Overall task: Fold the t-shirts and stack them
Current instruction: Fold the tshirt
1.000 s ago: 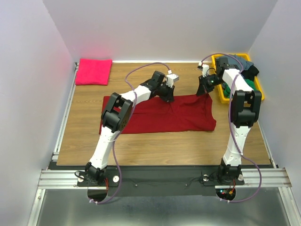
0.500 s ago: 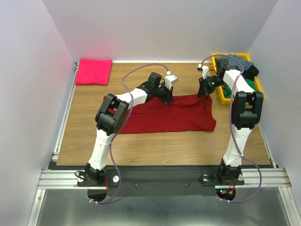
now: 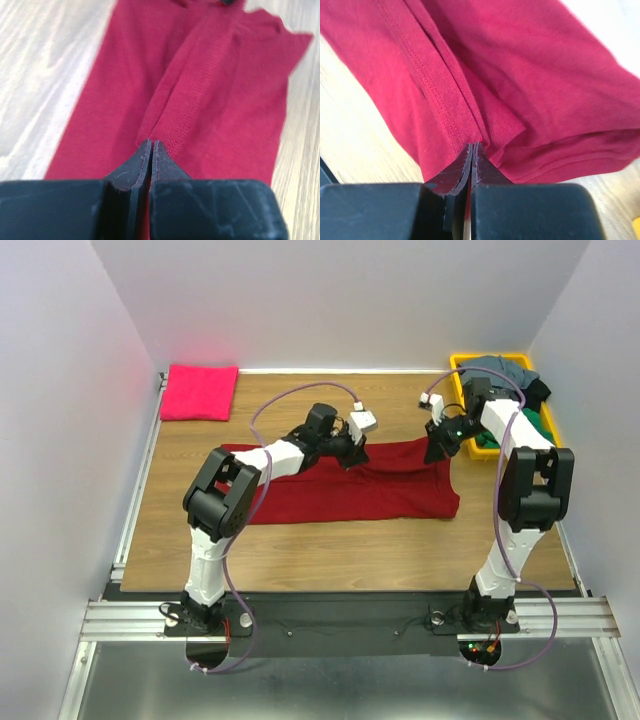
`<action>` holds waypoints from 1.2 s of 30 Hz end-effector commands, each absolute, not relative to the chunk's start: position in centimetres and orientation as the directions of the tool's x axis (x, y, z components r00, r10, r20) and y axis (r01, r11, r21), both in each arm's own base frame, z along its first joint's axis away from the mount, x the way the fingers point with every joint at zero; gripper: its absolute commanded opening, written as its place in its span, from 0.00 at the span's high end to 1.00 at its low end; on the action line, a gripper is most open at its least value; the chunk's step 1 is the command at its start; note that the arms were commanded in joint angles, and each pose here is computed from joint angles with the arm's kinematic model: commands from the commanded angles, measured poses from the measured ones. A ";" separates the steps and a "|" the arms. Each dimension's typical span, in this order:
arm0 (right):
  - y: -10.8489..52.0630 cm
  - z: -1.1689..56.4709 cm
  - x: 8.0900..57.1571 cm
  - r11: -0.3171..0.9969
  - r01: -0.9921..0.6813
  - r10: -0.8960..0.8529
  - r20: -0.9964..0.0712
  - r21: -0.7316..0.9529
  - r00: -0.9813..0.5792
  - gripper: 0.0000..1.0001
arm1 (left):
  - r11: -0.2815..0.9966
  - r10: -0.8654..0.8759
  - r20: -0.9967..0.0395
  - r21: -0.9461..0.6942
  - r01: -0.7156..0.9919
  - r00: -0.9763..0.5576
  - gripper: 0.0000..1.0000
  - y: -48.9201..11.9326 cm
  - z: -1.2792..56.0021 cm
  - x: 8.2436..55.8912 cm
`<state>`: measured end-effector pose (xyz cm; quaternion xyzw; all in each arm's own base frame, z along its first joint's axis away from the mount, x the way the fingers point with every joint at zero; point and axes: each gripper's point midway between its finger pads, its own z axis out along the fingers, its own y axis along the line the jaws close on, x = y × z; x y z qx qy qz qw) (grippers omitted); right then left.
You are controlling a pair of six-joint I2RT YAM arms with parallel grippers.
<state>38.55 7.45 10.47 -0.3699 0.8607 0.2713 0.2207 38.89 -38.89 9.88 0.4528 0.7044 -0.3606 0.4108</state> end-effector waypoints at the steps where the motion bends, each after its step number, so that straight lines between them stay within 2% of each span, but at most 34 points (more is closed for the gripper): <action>1: 7.5 11.6 37.0 0.526 -0.807 -0.556 -0.610 0.267 -0.564 0.99 | 0.196 0.326 -0.945 0.046 0.979 -0.021 1.00 -40.2 13.9 36.1; 5: 7.0 11.1 35.3 0.503 -0.828 -0.597 -0.594 0.247 -0.539 0.96 | 0.115 0.383 -0.921 0.126 0.985 0.073 0.94 -41.1 12.7 33.0; 6: 6.9 10.6 34.6 0.491 -0.834 -0.613 -0.581 0.250 -0.535 0.87 | 0.103 0.399 -0.913 0.139 0.985 0.087 0.92 -40.9 12.2 32.4; 7: 6.8 10.6 34.2 0.485 -0.839 -0.623 -0.576 0.247 -0.530 0.79 | 0.072 0.416 -0.901 0.171 0.983 0.126 0.83 -41.0 11.8 31.6; 9: 6.4 10.7 33.6 0.479 -0.846 -0.643 -0.563 0.233 -0.519 0.69 | 0.054 0.438 -0.886 0.191 0.980 0.149 0.76 -40.7 11.3 31.1; 10: 6.3 10.6 33.0 0.473 -0.848 -0.654 -0.551 0.237 -0.519 0.59 | 0.047 0.440 -0.884 0.196 0.979 0.156 0.68 -40.5 11.4 30.6; 11: 6.1 10.7 32.9 0.477 -0.848 -0.659 -0.544 0.233 -0.520 0.57 | 0.049 0.444 -0.883 0.193 0.980 0.151 0.65 -40.2 11.4 30.4; 17: 6.5 11.9 32.4 0.503 -0.821 -0.625 -0.542 0.271 -0.562 0.54 | 0.032 0.441 -0.883 0.192 0.981 0.159 0.60 -38.6 13.1 29.0; 24: 7.7 11.4 35.2 0.580 -0.713 -0.498 -0.521 0.394 -0.693 0.63 | 0.099 0.397 -0.917 0.072 0.992 0.027 0.64 -38.4 14.7 28.7; 26: 7.9 11.0 35.2 0.583 -0.703 -0.494 -0.509 0.408 -0.705 0.63 | 0.163 0.392 -0.918 0.006 0.987 -0.059 0.65 -38.4 14.6 29.3; 30: 7.1 7.1 34.3 0.649 -0.648 -0.522 -0.386 0.398 -0.760 0.60 | 0.359 0.325 -0.891 -0.192 0.914 -0.315 0.65 -35.1 14.3 33.9; 33: 5.9 4.9 35.1 0.726 -0.595 -0.495 -0.338 0.344 -0.800 0.58 | 0.476 0.330 -0.842 -0.243 0.845 -0.427 0.65 -31.9 12.8 36.2; 36: 5.1 3.8 35.9 0.763 -0.570 -0.487 -0.309 0.303 -0.817 0.58 | 0.555 0.360 -0.780 -0.262 0.790 -0.512 0.66 -29.4 11.3 36.3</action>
